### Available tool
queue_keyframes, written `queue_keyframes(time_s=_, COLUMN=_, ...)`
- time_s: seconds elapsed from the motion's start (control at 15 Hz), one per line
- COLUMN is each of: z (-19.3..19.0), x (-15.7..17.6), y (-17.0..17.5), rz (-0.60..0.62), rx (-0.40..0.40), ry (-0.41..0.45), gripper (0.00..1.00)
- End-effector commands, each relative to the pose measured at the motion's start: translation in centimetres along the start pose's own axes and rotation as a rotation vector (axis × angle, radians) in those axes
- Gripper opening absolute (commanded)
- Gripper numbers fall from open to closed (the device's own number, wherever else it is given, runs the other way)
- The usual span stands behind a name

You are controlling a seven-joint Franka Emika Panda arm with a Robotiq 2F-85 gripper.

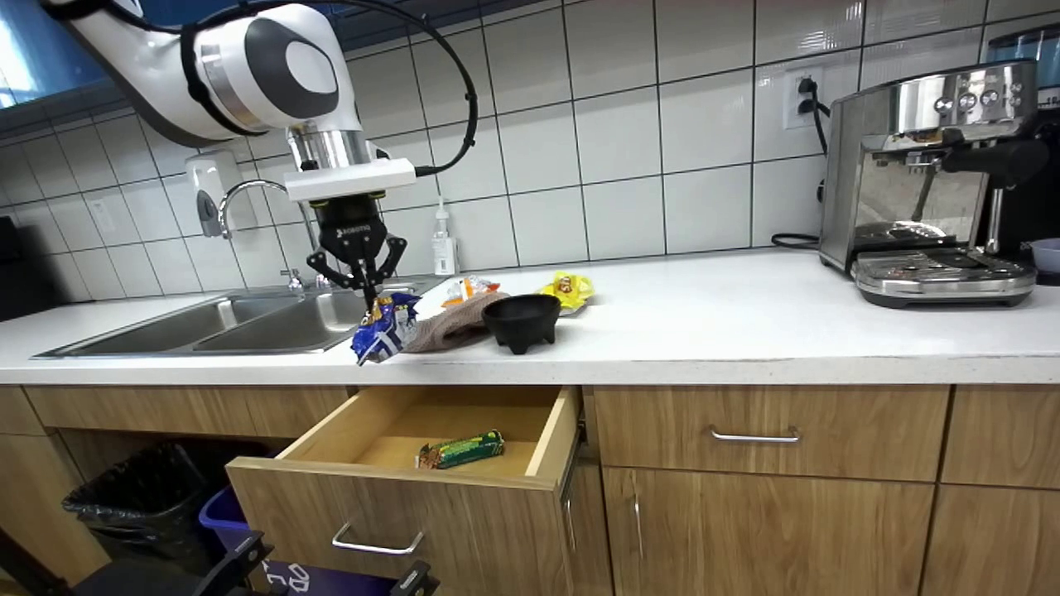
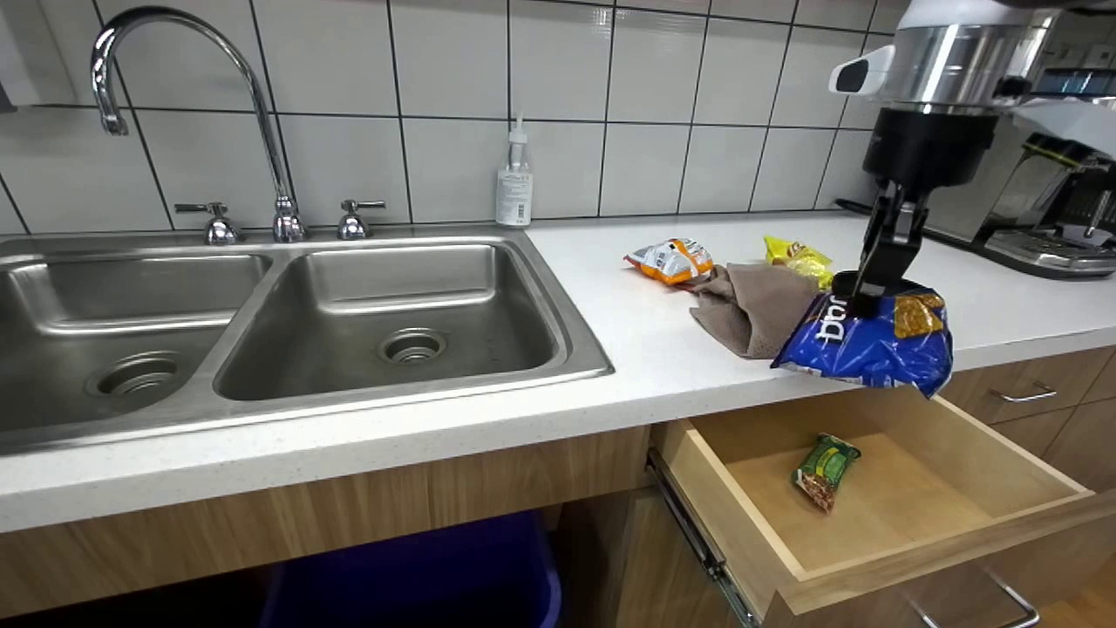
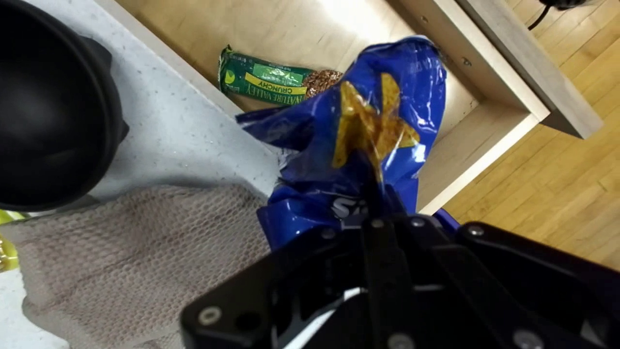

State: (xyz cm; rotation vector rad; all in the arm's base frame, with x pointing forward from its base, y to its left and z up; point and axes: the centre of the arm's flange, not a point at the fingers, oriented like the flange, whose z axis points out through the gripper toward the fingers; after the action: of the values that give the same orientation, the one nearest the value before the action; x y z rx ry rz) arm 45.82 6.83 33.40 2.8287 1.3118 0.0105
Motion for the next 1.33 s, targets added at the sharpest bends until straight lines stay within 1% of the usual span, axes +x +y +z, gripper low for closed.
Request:
queue_keyframes(time_s=0.0, z=-0.5, x=-2.2, y=-1.9, rz=-0.064, rx=0.019, ry=-0.003, gripper=0.00)
queue_keyframes(time_s=0.27, z=0.7, x=-2.9, y=-3.2, rz=-0.129, rx=0.034, ry=-0.023, gripper=0.00)
queue_keyframes(time_s=0.6, z=3.6, x=-2.9, y=-3.9, rz=-0.169, rx=0.050, ry=-0.063, gripper=0.00)
queue_keyframes(time_s=0.8, z=5.3, x=-2.9, y=-4.1, rz=-0.176, rx=0.033, ry=-0.063, gripper=0.00)
queue_keyframes(time_s=0.93, z=6.5, x=-2.8, y=-4.2, rz=-0.195, rx=0.005, ry=-0.067, gripper=0.00)
queue_keyframes(time_s=1.27, z=9.2, x=-1.6, y=-4.1, rz=-0.244, rx=-0.004, ry=-0.087, gripper=0.00)
